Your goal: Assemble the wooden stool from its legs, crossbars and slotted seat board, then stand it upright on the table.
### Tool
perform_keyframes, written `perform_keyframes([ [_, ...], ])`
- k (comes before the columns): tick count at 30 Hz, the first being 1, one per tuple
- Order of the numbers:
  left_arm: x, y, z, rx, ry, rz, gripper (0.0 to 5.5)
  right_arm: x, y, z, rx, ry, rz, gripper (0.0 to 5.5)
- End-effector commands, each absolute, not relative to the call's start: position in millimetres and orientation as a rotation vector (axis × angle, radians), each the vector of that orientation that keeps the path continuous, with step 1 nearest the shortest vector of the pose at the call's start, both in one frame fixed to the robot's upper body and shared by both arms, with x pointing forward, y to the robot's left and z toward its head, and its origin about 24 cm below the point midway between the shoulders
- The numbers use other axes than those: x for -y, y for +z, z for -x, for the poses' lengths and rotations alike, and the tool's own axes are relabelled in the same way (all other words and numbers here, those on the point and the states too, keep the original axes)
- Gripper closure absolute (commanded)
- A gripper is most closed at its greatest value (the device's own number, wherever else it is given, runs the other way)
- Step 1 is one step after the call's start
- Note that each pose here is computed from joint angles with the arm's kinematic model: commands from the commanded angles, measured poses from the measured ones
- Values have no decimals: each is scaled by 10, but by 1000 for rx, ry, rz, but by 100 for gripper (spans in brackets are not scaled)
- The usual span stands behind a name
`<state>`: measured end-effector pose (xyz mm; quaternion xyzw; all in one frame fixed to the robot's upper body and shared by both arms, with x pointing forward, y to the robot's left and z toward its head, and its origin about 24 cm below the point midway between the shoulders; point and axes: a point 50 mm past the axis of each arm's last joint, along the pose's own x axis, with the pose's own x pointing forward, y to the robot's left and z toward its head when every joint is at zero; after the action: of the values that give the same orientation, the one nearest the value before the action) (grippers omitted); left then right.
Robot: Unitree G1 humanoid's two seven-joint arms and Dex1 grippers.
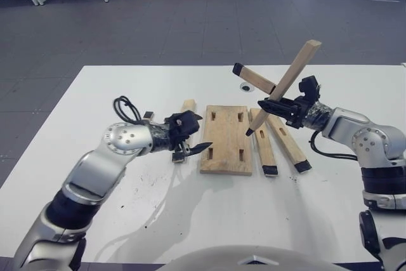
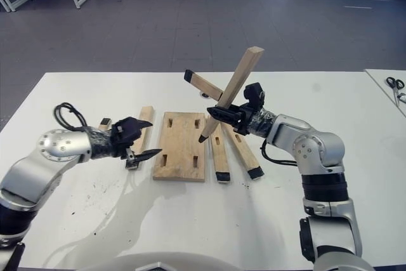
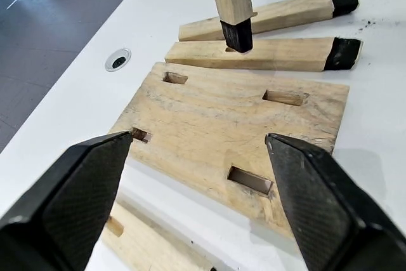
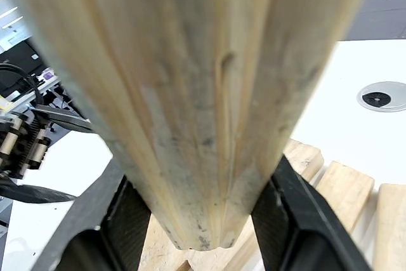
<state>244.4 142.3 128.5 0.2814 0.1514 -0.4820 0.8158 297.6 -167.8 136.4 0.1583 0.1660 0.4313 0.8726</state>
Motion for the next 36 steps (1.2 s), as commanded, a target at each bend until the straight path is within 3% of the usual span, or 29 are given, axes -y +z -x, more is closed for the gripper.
perform_keyframes([
  [1, -1378, 1136, -2534, -377, -1024, -724, 160, 1665, 1445, -3005, -312, 902, -320, 347],
  [6, -1373, 978, -2587, -420, -1037, -786, 160, 1670, 1429, -3003, -307, 891, -322, 347],
  [14, -1278, 751, -2415, -481, -1138, -835, 160, 1653, 1445, -3016, -288, 876, -324, 347],
  [27, -1470, 766, -2650, -499, -976, -788, 160, 1640, 1441, -3025, -285, 869, -319, 347],
  [32, -1430, 654, -2449, -566, -1134, -848, 160, 1646, 1445, -3026, -285, 869, -313, 347],
  [36, -1599, 525, -2165, -701, -1283, -915, 160, 1672, 1461, -3051, -278, 856, -298, 347],
])
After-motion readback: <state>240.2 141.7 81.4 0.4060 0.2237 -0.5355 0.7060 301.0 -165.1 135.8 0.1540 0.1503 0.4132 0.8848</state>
